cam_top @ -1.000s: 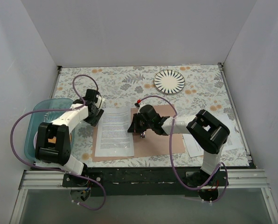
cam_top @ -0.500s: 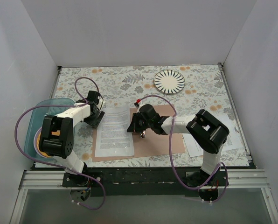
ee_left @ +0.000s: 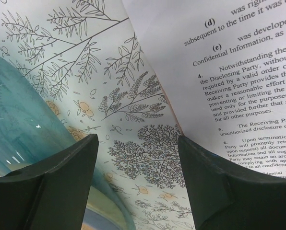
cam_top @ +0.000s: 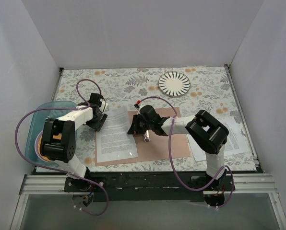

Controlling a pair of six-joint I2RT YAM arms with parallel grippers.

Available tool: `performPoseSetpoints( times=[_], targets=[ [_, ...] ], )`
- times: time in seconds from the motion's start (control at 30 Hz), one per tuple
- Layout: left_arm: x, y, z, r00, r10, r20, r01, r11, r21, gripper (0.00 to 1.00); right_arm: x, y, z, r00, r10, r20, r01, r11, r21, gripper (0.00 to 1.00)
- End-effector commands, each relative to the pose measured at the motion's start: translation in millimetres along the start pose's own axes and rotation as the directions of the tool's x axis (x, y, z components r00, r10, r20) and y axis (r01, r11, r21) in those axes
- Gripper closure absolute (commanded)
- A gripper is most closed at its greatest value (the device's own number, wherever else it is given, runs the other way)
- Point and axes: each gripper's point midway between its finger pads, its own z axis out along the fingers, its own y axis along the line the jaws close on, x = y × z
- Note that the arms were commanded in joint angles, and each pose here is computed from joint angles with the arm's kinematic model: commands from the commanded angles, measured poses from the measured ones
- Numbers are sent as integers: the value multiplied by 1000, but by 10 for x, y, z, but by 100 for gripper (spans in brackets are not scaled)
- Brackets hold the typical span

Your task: Put the files into the folder

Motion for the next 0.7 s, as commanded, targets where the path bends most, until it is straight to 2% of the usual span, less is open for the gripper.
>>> performPoseSetpoints(
  times=[0.0, 0.67],
  targets=[
    [6, -18, -22, 1000, -22, 20, 21, 1000, 23, 33, -96, 144, 25, 1000, -24, 3, 24, 999, -40, 99],
    [-12, -30, -26, 1000, -19, 23, 18, 999, 30, 34, 125, 36, -205, 1000, -17, -19, 17, 1000, -21, 99]
  ],
)
